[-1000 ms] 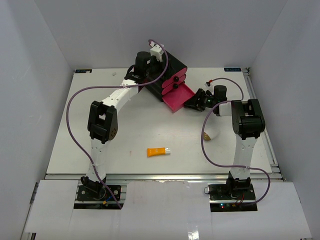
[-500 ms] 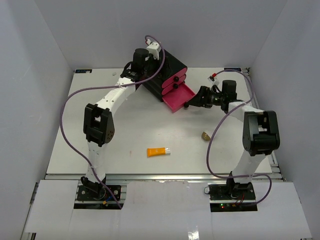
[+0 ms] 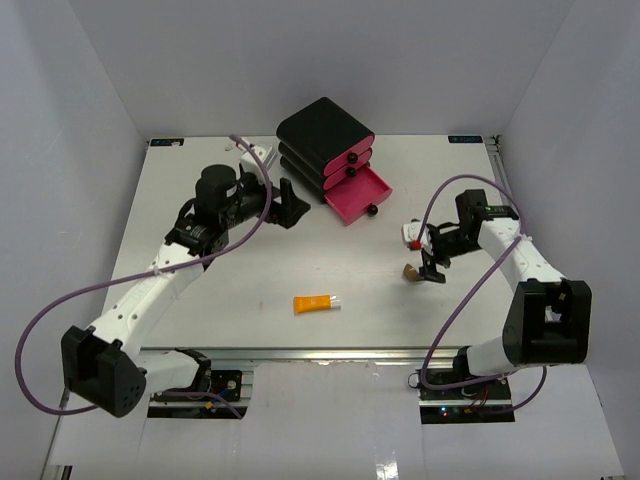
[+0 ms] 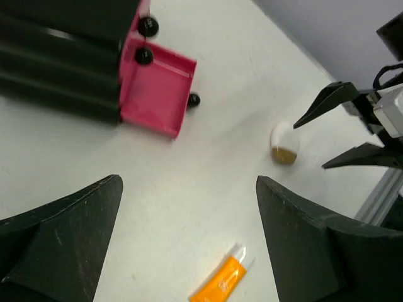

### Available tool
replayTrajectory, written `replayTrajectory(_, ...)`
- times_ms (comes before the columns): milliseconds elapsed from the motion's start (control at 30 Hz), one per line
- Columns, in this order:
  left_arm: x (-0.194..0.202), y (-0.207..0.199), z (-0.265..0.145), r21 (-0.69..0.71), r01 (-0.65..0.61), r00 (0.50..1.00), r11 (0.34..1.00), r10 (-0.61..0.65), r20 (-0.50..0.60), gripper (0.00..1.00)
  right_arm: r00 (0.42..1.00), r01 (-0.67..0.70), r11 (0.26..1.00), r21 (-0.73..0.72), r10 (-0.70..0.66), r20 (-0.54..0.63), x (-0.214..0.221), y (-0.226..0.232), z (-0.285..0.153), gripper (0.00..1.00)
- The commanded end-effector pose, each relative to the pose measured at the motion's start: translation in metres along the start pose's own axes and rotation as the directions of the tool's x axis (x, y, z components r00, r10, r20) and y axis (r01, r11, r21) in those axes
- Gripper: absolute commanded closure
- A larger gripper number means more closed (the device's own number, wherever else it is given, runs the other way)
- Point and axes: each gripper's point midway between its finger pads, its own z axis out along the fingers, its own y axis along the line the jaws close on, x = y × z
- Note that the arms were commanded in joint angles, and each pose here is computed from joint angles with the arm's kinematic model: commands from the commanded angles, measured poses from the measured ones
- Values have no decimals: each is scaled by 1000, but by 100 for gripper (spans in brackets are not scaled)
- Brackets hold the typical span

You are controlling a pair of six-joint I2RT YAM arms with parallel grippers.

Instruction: Organize the makeup

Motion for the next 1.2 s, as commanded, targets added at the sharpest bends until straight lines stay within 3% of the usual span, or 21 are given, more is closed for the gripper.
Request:
replayTrajectory(0, 56, 6, -20, -14, -13, 996, 1000, 12, -85, 2, 931, 320, 931, -178, -344, -121, 30, 37, -9, 10)
replayTrajectory(333, 108, 17, -36, -55, -25, 989, 998, 17, -144, 2, 893, 331, 918, -220, -380, -242, 65, 15, -2, 10)
replayTrajectory(1167, 100, 14, -48, -65, -34, 994, 997, 27, -101, 2, 884, 204, 945, -255, -290, -367, 97, -7, 25, 10)
